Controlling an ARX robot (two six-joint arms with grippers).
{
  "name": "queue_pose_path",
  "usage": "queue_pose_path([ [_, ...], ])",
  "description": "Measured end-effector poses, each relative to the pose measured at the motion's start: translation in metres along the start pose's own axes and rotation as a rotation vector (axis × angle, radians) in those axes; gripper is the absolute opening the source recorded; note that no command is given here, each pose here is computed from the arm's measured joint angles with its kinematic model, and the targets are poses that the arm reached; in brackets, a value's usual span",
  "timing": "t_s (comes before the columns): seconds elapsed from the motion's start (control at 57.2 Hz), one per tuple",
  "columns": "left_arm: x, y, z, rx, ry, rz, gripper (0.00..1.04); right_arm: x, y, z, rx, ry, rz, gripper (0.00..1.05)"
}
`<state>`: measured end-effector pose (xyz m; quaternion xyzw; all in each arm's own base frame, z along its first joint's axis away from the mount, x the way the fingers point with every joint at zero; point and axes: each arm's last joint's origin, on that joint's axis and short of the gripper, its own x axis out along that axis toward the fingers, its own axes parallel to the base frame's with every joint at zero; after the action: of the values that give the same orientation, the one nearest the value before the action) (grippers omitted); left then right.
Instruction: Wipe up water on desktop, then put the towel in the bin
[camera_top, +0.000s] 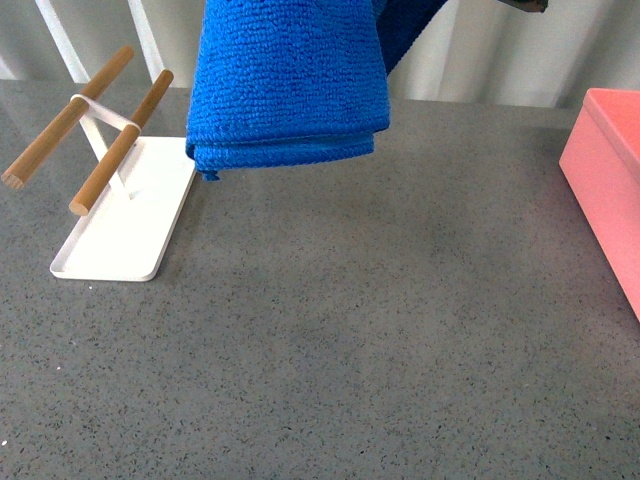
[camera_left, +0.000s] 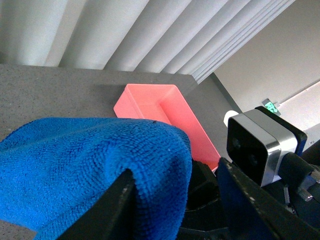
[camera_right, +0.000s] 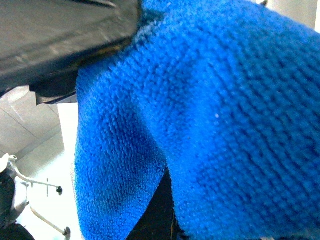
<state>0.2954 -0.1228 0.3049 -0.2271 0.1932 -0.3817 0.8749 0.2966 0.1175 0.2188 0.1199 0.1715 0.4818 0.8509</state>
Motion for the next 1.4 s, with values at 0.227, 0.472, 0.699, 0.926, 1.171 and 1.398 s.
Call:
queue_pose_path([
  [0.227,-0.003,-0.001,-0.006,0.169,-0.222,0.244,0.65,-0.003,0.0,0.001,-0.012,0.002,-0.008,0.03],
  [0.472,-0.073,0.031,-0.053,0.433,-0.435,0.779,0.2,-0.008,-0.001,0.003,-0.019,0.007,-0.032,0.03],
  [0.699,-0.106,0.045,-0.092,0.459,-0.396,0.783,0.04,-0.008,-0.001,0.002,-0.028,0.014,-0.032,0.03],
  [0.926,-0.132,0.051,-0.118,0.464,-0.397,0.796,0.04,-0.01,-0.003,0.0,-0.033,0.025,-0.048,0.03],
  [1.171,-0.157,0.054,-0.141,0.468,-0.392,0.772,0.04,-0.015,-0.008,0.001,-0.039,0.024,-0.088,0.03],
  [1.398,-0.17,0.053,-0.153,0.465,-0.402,0.798,0.04,-0.015,-0.008,0.001,-0.041,0.026,-0.103,0.03],
])
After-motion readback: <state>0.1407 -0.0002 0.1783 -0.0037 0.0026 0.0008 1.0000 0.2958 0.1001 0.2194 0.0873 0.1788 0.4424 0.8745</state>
